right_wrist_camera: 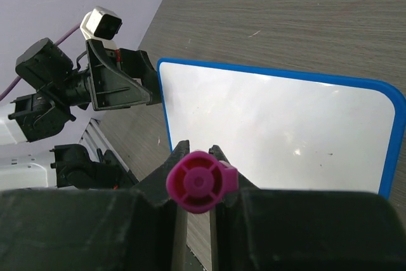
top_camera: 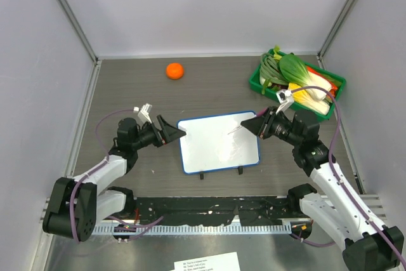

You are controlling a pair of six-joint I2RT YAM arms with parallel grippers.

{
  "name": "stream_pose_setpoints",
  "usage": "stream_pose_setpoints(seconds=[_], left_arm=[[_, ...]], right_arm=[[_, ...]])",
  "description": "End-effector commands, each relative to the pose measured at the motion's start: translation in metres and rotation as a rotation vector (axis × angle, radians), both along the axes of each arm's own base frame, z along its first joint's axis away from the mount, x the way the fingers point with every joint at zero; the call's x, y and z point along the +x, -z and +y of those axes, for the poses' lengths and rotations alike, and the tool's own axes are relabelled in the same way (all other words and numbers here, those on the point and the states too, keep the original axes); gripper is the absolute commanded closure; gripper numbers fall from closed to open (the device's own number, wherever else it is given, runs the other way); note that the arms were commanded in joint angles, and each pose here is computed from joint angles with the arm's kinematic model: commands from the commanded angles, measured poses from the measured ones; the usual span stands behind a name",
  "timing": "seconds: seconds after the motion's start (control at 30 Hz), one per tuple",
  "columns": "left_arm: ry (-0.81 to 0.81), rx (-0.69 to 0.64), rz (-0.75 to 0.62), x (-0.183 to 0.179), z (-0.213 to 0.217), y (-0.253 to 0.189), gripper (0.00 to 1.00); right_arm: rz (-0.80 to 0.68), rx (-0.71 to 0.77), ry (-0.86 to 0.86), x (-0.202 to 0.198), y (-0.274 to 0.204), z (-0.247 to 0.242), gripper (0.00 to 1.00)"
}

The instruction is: Write a sentence on the whiteboard

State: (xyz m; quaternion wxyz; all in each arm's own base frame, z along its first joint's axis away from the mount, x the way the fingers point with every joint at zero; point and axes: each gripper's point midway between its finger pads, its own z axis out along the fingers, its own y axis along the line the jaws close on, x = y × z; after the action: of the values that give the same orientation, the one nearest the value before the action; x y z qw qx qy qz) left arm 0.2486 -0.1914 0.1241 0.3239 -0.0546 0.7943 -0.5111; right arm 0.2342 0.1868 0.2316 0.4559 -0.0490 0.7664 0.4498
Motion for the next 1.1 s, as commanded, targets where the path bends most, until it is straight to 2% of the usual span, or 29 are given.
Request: stream_pose_setpoints(seconds=[0.0,0.27,0.4,0.53,0.67,0.7,0.83,1.07], left_arm=[[-0.010,-0.036,-0.189,0.020,-0.003,-0.034,0.11],[-0.003,-0.001,-0.250,0.014,0.000,-0.024,0.15],[-0.089,0.134,-0.226,0.014,0.019,-0.014,0.15],[-0.302,0.278,-0.286,0.019,0.058,-0.044,0.12],[-0.375,0.275,-0.409,0.013,0.069,-0.091,0.10],[-0.356,0.262,-0.425,0.012,0.065,-0.099,0.09],[-0.095,0.184,-0.472,-0.004,0.015,-0.121,0.11],[0.220,0.183,-0.574,-0.032,-0.061,-0.130,0.12]], right_arm=[[-0.094,0.041,0.019,0.006,-0.030,0.001,0.99],[-0.086,0.025,0.002,0.006,-0.024,0.018,0.99],[-0.085,0.020,-0.039,0.003,-0.024,0.033,0.99],[-0.080,0.030,-0.077,0.001,-0.027,0.047,0.99],[-0.075,0.044,-0.118,-0.002,-0.026,0.060,0.99],[-0.069,0.045,-0.133,-0.003,-0.024,0.063,0.99],[-0.074,0.068,-0.209,-0.010,-0.030,0.077,0.99],[-0.081,0.085,-0.291,-0.023,-0.038,0.089,1.00]])
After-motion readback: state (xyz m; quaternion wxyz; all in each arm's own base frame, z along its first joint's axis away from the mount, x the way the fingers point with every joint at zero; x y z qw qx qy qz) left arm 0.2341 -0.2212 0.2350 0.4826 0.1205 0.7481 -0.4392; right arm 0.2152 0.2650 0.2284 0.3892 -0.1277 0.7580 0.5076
